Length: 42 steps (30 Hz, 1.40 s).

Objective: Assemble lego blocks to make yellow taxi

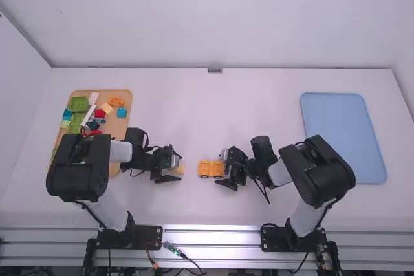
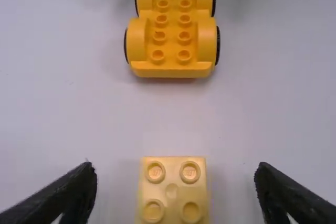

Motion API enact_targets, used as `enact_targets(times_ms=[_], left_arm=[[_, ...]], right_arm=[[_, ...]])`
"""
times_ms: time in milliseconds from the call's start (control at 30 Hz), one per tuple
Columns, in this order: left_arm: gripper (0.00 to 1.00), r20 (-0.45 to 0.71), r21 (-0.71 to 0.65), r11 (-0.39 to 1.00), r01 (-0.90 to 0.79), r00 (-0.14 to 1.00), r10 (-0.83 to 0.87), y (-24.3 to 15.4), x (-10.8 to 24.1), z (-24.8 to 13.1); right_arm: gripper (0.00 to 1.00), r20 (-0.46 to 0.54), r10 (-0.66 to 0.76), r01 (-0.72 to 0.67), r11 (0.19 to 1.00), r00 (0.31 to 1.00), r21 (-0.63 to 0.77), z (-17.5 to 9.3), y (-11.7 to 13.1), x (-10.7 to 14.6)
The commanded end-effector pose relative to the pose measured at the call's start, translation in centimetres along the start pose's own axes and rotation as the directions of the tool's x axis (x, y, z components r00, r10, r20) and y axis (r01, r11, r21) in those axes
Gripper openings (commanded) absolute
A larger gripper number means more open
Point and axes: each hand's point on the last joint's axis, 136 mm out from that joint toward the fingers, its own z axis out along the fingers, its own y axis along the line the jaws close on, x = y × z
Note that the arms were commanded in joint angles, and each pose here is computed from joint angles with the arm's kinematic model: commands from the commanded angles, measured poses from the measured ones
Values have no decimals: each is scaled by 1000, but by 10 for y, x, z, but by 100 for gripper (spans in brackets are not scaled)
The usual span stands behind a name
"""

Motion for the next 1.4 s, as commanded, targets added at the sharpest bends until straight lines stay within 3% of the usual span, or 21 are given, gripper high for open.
enact_targets(times_ms=[0, 633, 700, 967, 1000, 1033, 1067, 1367], left_arm=[[71, 11, -5, 1000, 17, 1000, -17, 0, 2, 1], [49, -23, -30, 998, 57, 998, -57, -4, 15, 5], [36, -12, -31, 998, 55, 998, -56, -4, 13, 5], [32, -16, -29, 998, 58, 998, -58, -4, 14, 5], [29, -13, -29, 998, 58, 998, -58, -4, 13, 5], [8, -4, -29, 998, 63, 998, -64, -2, 11, 5], [3, 2, -30, 997, 69, 998, -69, -2, 10, 5], [2, 20, 9, 992, 124, 992, -124, 14, -12, 0]], right_arm=[[99, 23, 7, -6, 1000, 1000, -31, 3, 0, -3], [99, 31, 11, -10, 1000, 999, -26, 7, -2, -4], [99, 31, 10, -10, 1000, 999, -26, 7, -3, -4], [99, 29, 10, -9, 999, 1000, -31, 8, 0, -4], [99, 28, 9, -8, 999, 1000, -33, 8, 0, -4], [99, 17, 14, -13, 1000, 1000, -25, 8, -1, -2], [99, 13, 15, -15, 1000, 1000, -21, 8, -2, -1], [97, -7, 12, -12, 1000, 1000, 1, 8, -5, 3]])
